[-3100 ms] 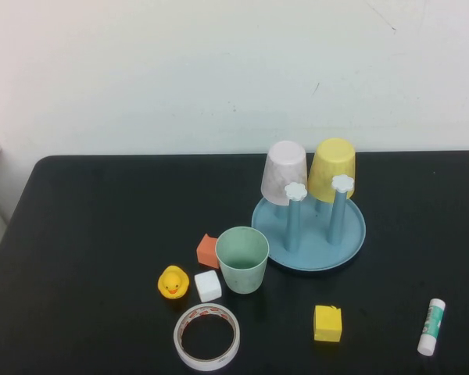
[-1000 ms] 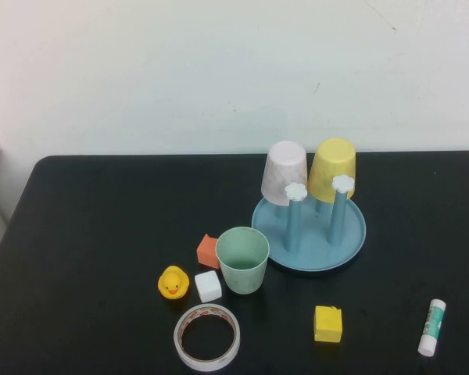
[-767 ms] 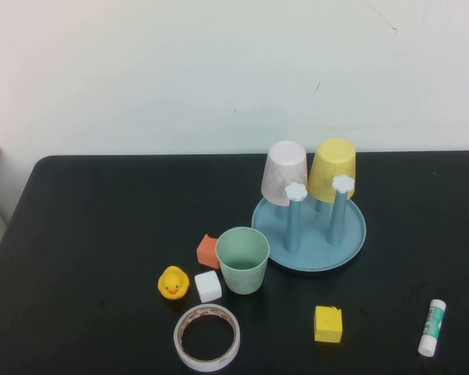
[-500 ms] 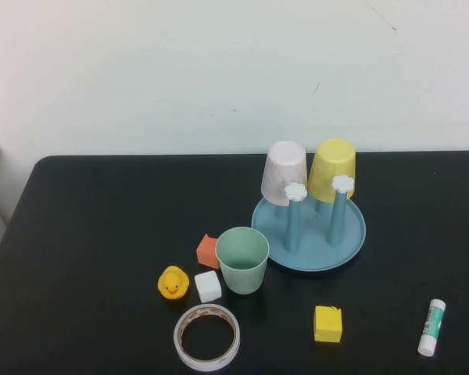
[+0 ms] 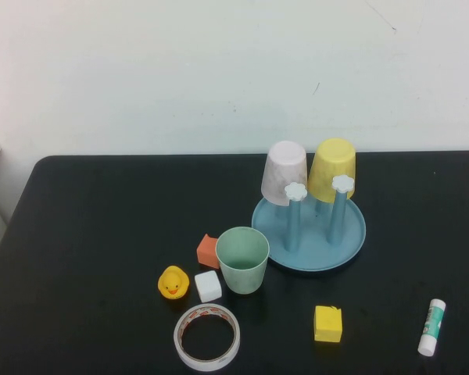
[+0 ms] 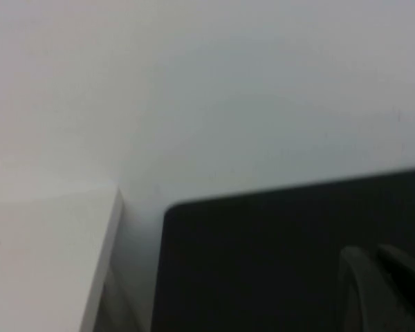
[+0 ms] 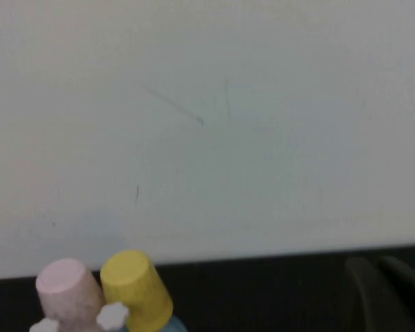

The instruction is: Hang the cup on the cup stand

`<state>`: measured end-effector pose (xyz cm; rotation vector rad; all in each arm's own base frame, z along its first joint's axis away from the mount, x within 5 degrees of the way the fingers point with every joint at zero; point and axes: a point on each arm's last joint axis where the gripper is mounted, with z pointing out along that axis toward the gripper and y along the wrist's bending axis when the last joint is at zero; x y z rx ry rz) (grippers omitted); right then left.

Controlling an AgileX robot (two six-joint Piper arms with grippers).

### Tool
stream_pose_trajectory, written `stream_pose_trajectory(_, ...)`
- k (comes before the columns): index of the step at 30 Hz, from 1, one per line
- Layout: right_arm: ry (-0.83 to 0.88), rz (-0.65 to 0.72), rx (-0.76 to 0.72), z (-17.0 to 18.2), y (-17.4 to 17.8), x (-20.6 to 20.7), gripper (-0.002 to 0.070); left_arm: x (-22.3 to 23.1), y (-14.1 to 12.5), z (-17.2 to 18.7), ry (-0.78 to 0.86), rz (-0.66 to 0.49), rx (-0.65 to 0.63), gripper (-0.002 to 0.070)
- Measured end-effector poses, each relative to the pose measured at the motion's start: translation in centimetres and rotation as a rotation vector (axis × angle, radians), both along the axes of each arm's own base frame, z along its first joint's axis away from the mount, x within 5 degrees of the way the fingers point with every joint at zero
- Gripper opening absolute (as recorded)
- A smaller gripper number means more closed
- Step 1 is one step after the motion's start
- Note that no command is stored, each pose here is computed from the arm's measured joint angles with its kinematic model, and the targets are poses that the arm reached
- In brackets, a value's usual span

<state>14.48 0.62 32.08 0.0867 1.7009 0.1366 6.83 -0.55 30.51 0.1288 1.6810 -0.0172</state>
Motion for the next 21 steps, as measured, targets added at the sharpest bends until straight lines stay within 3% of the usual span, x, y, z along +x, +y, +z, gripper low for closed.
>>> stream_pose_trajectory(5,0.207,-0.022,0.094,-3.4,0.2,4.1,-0.0001,0.7,-0.1,-2.6,0.094,-0.001,0.016,-0.0002)
stream_pose_trajectory(10,0.404,0.023,0.061,-5.9,1.6,7.3,0.0055,1.1,-0.2,-4.2,0.107,-0.005,0.004,-0.0002)
stream_pose_trajectory(15,0.517,0.209,-0.018,-6.9,7.0,10.1,0.0188,1.2,-0.3,-4.2,0.056,-0.010,-0.015,-0.0002)
stream_pose_trajectory(21,0.572,0.442,-0.104,-9.1,15.4,12.2,0.0254,1.2,-0.3,-4.2,0.048,-0.011,-0.027,-0.0002)
